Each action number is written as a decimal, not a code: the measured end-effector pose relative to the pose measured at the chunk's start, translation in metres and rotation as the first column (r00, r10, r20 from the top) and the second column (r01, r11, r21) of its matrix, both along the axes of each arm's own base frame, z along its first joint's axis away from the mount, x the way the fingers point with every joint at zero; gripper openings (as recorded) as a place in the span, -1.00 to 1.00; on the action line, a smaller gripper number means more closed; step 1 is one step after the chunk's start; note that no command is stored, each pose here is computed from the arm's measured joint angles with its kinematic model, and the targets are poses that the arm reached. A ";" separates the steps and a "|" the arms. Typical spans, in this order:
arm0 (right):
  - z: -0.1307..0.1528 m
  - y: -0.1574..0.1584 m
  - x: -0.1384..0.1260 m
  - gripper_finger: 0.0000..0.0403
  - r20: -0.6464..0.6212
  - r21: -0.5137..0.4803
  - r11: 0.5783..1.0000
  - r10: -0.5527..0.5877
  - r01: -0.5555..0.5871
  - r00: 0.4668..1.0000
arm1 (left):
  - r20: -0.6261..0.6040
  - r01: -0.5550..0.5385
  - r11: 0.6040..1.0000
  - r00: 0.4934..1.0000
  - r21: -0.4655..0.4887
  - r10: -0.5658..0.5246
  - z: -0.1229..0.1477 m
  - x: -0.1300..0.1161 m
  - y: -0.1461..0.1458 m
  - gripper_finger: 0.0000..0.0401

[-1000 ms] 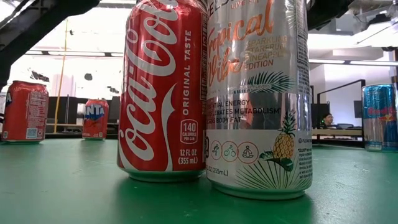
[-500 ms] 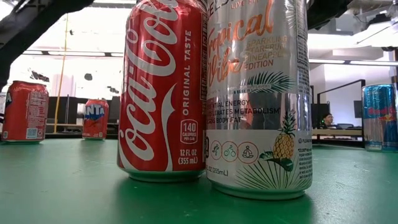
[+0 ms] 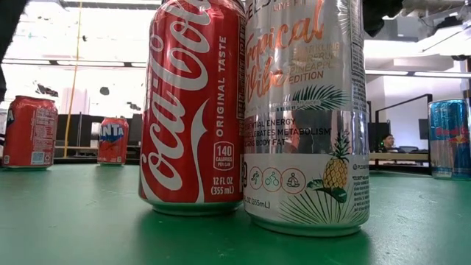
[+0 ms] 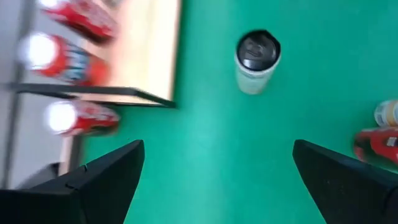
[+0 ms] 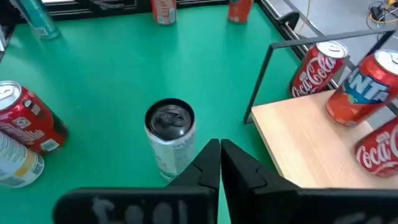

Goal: Place canned beverage on shelf
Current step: Put the top left yellow soda can on the shelf

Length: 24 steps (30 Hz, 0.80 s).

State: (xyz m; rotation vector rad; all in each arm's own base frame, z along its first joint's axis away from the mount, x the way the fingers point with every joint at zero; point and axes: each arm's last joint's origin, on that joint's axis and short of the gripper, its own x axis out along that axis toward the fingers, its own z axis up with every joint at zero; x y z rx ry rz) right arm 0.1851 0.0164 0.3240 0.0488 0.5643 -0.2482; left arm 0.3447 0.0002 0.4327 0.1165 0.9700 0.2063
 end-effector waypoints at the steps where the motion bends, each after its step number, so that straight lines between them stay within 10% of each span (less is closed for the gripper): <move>1: -0.001 0.001 0.004 -0.75 0.002 -0.006 1.000 0.007 -0.007 1.000 | 0.030 -0.006 1.000 1.000 0.021 0.005 0.006 -0.012 -0.004 0.98; 9: -0.012 0.008 0.029 -0.26 -0.017 -0.040 0.998 0.042 -0.043 0.999 | 0.352 -0.185 0.976 0.926 0.114 0.135 0.001 -0.136 -0.014 0.98; 15: -0.007 0.009 0.034 0.16 0.046 -0.054 0.997 0.055 -0.053 0.997 | 0.706 -0.182 0.982 0.690 -0.042 0.158 -0.057 -0.211 -0.006 0.98; 24: -0.006 0.012 0.045 0.32 0.108 -0.016 0.993 0.115 -0.114 0.987 | 0.911 -0.016 0.994 0.398 -0.107 0.105 -0.151 -0.244 -0.005 0.98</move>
